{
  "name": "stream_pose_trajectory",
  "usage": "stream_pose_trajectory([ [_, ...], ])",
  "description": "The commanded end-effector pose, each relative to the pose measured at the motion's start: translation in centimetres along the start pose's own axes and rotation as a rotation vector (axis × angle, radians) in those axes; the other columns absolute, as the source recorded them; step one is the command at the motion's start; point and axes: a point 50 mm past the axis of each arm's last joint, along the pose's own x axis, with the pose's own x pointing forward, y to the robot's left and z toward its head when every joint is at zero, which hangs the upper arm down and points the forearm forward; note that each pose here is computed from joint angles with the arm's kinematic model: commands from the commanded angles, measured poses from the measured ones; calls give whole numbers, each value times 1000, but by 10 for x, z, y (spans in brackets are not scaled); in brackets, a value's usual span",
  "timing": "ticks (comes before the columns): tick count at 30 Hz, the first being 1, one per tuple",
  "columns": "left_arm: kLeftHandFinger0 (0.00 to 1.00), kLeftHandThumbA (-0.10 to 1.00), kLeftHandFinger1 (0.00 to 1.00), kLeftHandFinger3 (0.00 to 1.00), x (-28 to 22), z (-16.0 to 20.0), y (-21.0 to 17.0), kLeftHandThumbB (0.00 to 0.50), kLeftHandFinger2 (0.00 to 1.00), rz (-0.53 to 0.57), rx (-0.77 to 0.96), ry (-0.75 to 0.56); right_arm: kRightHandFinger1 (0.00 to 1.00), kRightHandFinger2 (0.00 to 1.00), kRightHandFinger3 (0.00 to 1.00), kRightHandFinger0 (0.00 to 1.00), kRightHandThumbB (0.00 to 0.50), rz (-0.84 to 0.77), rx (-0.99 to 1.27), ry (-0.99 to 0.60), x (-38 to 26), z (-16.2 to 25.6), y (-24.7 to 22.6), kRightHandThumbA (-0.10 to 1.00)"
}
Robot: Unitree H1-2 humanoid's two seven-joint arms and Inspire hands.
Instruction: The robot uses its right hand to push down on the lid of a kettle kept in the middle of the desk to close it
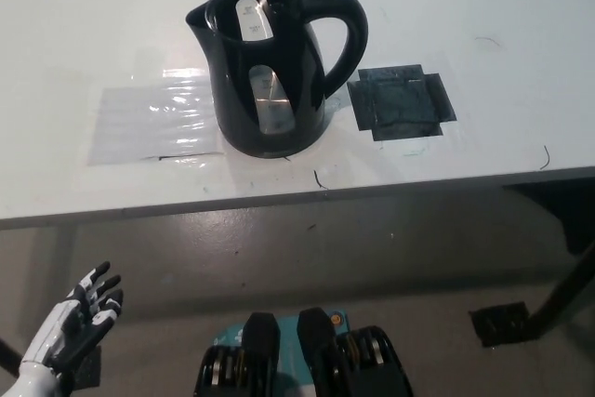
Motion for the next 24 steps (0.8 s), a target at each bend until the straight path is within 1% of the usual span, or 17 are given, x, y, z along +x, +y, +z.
stream_pose_trajectory([
  [1,1000,483,1000,1000,-10,5,13,0,1000,-22,9,-9,1000,1000,1000,1000,37,100,65,-58,155,63,103,485],
  [2,1000,481,1000,1000,-9,5,13,0,1000,-24,8,-8,1000,1000,1000,1000,30,99,71,-48,159,62,109,441],
  [3,1000,462,1000,1000,-8,4,13,0,1000,-28,5,-8,1000,1000,1000,1000,2,83,121,5,172,53,133,374],
  [5,1000,447,1000,1000,-10,2,9,0,1000,-37,2,-2,1000,1000,1000,1000,0,82,145,67,183,41,159,336],
  [7,1000,446,1000,1000,-10,0,6,0,1000,-47,4,4,1000,1000,1000,1000,0,85,173,96,190,30,174,316],
  [10,1000,463,1000,1000,-8,-1,0,0,1000,-72,5,3,1000,1000,1000,1000,0,95,197,169,208,-3,207,295],
  [16,1000,470,1000,1000,-4,1,-11,0,1000,-98,7,1,1000,1000,1000,1000,4,102,152,292,221,-42,251,304],
  [18,1000,473,1000,1000,-7,0,-15,0,1000,-107,8,8,1000,1000,1000,1000,9,90,142,321,219,-50,258,283],
  [19,1000,474,1000,1000,-8,-3,-18,0,1000,-115,8,15,1000,1000,1000,1000,6,93,145,340,216,-59,262,245],
  [20,1000,465,1000,1000,-8,-4,-19,0,1000,-129,7,3,1000,1000,1000,1000,1,120,96,378,213,-70,275,238],
  [21,1000,461,1000,1000,-8,-4,-19,2,1000,-131,12,8,1000,1000,1000,956,16,123,59,408,209,-78,281,241],
  [22,1000,459,1000,1000,-9,-4,-19,0,1000,-133,16,11,923,1000,1000,851,7,122,44,422,207,-83,283,247],
  [23,1000,454,1000,1000,-8,-4,-19,0,1000,-134,17,16,829,955,1000,769,25,115,14,455,205,-87,288,251],
  [24,1000,434,1000,1000,-9,-4,-19,0,1000,-138,15,19,959,1000,1000,895,33,115,-25,466,202,-93,290,243],
])
